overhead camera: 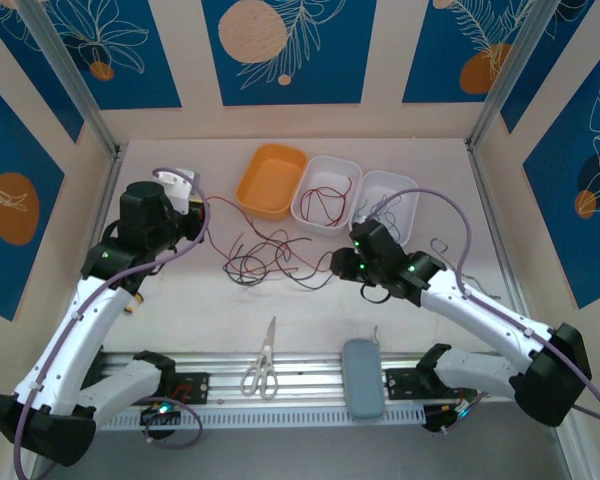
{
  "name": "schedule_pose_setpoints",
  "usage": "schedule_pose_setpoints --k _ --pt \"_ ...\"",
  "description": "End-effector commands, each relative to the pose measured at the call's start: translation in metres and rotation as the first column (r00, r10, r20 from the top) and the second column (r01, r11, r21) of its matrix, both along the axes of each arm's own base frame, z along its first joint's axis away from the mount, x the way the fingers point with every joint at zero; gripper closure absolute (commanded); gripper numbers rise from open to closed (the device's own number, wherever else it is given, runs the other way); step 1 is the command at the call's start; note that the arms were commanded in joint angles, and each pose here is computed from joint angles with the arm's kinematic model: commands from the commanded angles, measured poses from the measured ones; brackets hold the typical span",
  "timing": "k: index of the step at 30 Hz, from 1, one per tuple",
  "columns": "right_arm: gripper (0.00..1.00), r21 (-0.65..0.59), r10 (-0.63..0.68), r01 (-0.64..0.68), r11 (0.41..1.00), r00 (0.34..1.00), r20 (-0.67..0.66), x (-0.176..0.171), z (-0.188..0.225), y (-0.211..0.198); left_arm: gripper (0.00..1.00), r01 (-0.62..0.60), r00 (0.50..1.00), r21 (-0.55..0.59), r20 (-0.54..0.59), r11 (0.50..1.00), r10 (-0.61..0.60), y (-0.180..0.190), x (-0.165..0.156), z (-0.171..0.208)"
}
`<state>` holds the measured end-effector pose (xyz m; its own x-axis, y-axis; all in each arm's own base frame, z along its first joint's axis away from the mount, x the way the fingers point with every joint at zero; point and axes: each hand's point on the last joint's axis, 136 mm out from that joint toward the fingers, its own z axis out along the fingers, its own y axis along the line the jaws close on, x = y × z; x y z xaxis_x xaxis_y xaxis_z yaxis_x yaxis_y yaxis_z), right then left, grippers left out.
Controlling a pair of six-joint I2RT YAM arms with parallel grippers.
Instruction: Untangle the cables
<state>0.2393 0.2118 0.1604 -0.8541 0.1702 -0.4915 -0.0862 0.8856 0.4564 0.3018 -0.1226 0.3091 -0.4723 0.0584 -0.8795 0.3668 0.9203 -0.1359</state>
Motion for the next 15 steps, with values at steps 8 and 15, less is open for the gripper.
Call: schedule_pose_setpoints --k 8,15 --pt "0.52 0.018 0.172 -0.175 0.984 0.979 0.109 0.013 0.037 0.043 1.00 0.165 0.981 -0.074 0.115 0.984 -0.156 -0.025 -0.011 0.050" --pt "0.41 0.003 0.140 -0.142 0.990 0.983 0.114 0.022 0.037 0.042 1.00 0.192 0.964 -0.140 0.213 0.971 -0.159 -0.030 -0.011 0.101"
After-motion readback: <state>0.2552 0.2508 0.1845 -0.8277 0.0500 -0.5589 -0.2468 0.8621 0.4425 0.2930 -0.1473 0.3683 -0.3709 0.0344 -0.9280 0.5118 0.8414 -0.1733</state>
